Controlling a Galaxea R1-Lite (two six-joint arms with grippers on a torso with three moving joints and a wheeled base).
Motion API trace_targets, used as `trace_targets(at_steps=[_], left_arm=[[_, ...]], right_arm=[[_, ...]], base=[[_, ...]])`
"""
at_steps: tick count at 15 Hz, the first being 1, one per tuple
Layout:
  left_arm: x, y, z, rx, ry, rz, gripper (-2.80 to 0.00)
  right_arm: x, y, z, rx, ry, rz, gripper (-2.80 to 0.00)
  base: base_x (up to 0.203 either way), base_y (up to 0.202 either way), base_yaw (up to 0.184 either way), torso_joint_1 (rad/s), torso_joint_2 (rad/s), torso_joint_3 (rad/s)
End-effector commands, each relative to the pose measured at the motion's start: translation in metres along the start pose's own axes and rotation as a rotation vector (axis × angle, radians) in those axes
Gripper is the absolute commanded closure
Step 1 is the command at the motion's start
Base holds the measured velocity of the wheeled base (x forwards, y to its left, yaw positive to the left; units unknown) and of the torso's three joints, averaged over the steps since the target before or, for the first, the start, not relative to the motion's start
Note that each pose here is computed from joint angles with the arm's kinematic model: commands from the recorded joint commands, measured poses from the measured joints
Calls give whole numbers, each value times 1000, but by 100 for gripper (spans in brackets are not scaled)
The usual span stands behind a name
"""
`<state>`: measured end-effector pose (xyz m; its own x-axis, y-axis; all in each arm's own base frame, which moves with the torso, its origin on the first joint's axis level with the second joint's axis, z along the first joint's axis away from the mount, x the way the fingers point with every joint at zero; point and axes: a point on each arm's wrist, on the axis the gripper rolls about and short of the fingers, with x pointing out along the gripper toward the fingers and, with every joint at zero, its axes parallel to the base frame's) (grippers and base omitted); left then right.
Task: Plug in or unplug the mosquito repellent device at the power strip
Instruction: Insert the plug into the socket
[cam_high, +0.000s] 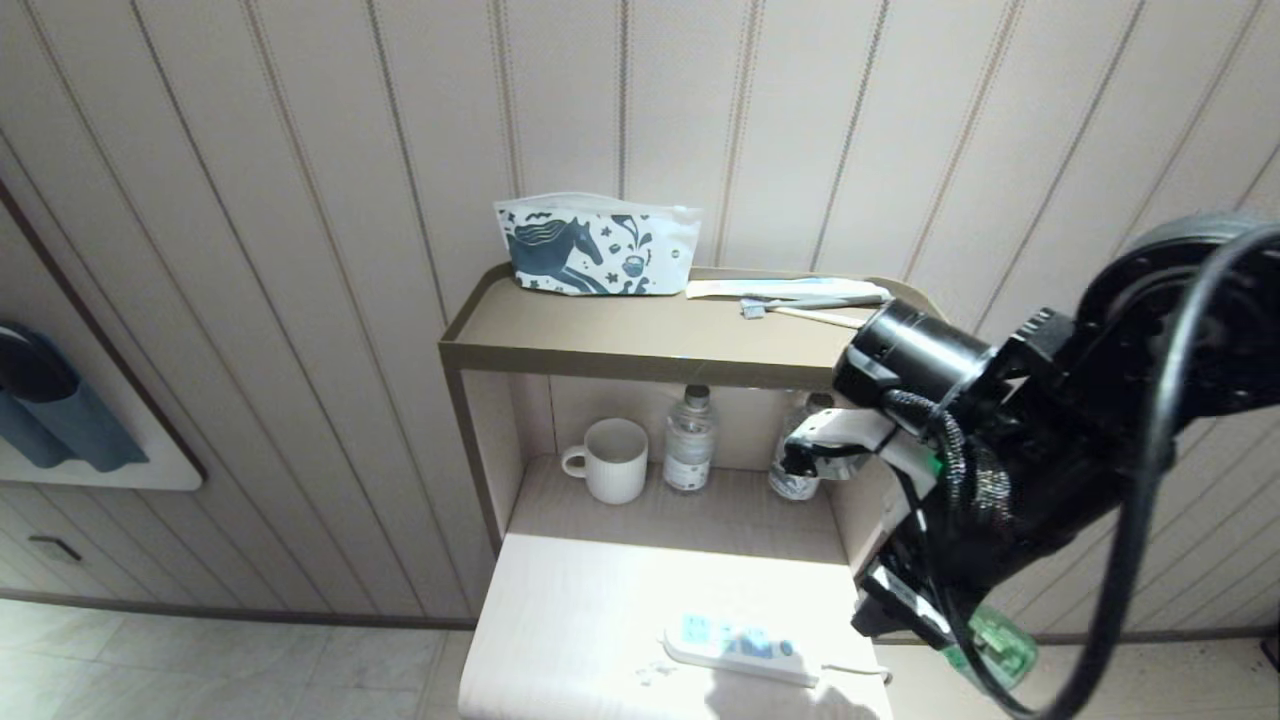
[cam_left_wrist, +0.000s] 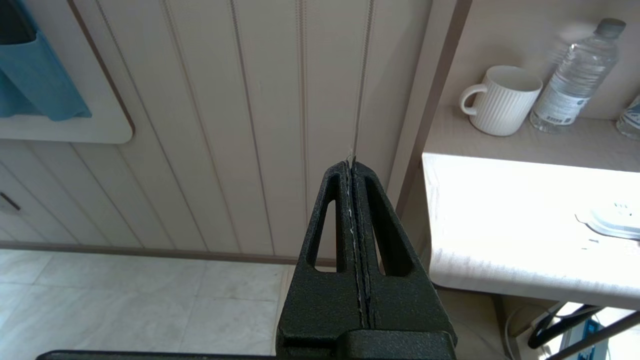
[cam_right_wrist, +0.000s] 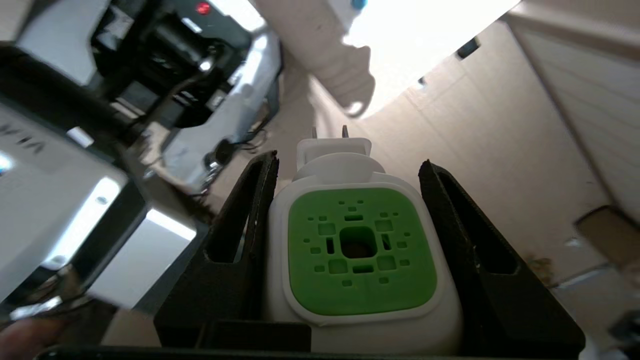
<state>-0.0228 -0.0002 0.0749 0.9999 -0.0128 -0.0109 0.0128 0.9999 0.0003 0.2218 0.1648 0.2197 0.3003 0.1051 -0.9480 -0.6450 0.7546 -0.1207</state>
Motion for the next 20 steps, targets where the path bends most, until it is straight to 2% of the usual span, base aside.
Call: trace_targets(at_steps=[1, 4, 6, 8, 11, 12, 15, 18, 20], left_arm=[[0, 0, 0, 0, 0, 0, 0], [0, 0, 0, 0, 1, 0, 0], [0, 0, 0, 0, 2, -1, 0], [0, 0, 0, 0, 0, -1, 0], [0, 0, 0, 0, 0, 0, 0], [0, 0, 0, 1, 0, 0, 0], [0, 0, 0, 0, 0, 0, 0], [0, 0, 0, 1, 0, -1, 0], [0, 0, 0, 1, 0, 0, 0]], right_arm=[[32, 9, 15, -47, 42, -27, 0], [37, 27, 17, -123, 52, -57, 0], [58, 26, 27, -202, 92, -77, 0], [88, 13, 40, -269, 117, -103, 0], [129, -4, 67, -268, 109, -119, 0], [139, -7, 72, -261, 107, -100, 0], [144, -2, 78, -247, 6, 79, 0], [130, 2, 67, -257, -1, 112, 0], [122, 3, 56, -293, 12, 117, 0]], base=[[0, 0, 0, 0, 0, 0], [0, 0, 0, 0, 0, 0], [0, 0, 0, 0, 0, 0], [0, 0, 0, 0, 0, 0], [0, 0, 0, 0, 0, 0], [0, 0, 0, 0, 0, 0], [0, 0, 0, 0, 0, 0], [0, 0, 0, 0, 0, 0], [0, 0, 0, 0, 0, 0]])
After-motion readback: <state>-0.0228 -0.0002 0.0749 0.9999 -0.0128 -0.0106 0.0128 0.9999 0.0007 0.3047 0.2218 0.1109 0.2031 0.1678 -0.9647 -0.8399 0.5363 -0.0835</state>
